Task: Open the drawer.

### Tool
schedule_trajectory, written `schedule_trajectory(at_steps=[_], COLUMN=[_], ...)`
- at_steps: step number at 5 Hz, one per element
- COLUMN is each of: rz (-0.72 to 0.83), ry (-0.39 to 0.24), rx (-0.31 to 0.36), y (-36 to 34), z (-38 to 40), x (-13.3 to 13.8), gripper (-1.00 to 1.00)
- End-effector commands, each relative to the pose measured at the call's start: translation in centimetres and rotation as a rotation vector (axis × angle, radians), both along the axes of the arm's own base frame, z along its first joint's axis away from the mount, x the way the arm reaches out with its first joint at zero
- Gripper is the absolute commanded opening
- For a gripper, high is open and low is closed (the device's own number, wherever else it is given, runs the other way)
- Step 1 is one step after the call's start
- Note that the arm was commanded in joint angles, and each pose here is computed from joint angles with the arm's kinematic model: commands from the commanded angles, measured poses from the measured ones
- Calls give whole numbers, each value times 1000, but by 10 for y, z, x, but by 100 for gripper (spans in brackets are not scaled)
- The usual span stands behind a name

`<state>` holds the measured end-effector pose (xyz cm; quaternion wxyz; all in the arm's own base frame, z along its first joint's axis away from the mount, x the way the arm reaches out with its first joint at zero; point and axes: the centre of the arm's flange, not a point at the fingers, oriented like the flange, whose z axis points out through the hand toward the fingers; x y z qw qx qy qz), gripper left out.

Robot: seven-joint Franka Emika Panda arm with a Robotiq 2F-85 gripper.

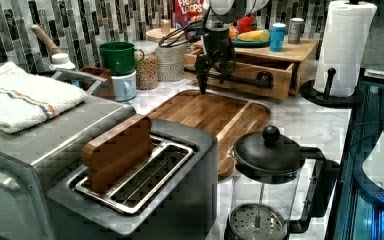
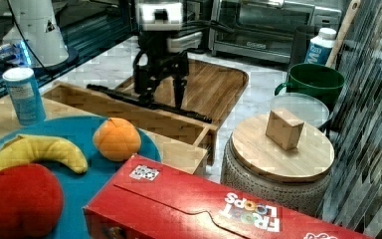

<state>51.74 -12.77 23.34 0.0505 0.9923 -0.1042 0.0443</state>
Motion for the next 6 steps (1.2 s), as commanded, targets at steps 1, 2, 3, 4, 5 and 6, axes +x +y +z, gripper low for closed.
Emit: schedule_trajectory(at_steps=[1,2,3,4,5,6], rz=[78,44,44,44,44,44], ry=[77,92,92,92,92,91], rx=[6,31,31,31,31,32], y=[173,178,178,178,178,178], z=[2,0,0,0,0,0], x=[-1,1,1,1,1,1], gripper=[100,100,100,100,100,100])
